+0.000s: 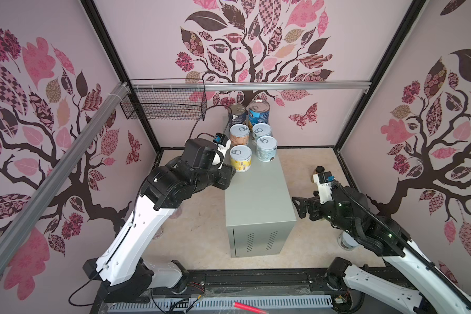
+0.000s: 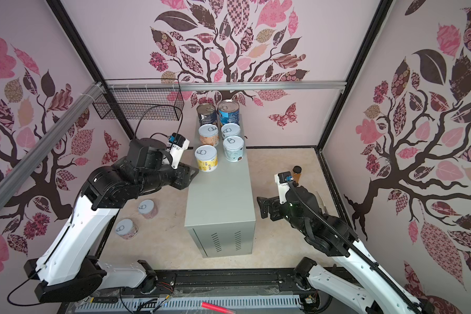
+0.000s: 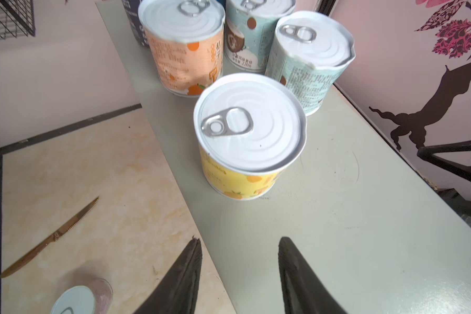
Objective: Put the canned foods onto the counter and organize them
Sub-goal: 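Withdraw the left gripper from the cabinet while the right gripper moves toward the table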
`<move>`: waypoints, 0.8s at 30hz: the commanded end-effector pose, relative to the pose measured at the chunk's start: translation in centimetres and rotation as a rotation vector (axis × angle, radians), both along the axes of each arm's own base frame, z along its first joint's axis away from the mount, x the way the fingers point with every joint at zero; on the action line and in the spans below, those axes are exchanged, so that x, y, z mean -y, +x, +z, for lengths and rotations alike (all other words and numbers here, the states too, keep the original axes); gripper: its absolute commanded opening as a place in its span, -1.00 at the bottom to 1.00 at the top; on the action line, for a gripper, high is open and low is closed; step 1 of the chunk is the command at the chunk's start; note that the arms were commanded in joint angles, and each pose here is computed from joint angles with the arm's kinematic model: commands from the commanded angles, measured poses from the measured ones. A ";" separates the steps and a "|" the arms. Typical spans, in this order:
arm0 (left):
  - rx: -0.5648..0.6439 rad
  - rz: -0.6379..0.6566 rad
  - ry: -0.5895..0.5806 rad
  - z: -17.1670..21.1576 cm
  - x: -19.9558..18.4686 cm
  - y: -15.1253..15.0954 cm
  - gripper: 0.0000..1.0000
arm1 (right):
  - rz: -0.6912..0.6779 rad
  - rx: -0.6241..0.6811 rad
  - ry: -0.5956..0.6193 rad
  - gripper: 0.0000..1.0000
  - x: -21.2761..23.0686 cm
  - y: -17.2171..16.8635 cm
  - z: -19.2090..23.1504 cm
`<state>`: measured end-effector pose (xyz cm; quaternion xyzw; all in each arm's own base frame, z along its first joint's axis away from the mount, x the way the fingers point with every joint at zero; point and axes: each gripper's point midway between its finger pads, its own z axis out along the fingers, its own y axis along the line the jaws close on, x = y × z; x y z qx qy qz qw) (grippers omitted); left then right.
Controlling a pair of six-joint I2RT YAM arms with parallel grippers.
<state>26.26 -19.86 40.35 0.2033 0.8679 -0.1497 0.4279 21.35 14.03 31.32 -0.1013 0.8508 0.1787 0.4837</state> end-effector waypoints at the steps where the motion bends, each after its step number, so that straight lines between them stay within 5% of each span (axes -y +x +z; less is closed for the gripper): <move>1: 0.000 -0.008 -0.045 -0.4 0.8 0.3 -0.19 | -0.002 0.003 0.028 1.00 0.2 -0.4 1.1; 8: -0.003 0.005 -0.079 -1.3 1.8 1.4 -0.31 | -0.001 -0.001 0.025 1.00 0.1 -0.4 0.9; 24: 0.004 0.068 -0.109 -2.2 3.7 4.8 -0.15 | 0.001 0.009 0.004 1.00 0.4 -0.5 0.1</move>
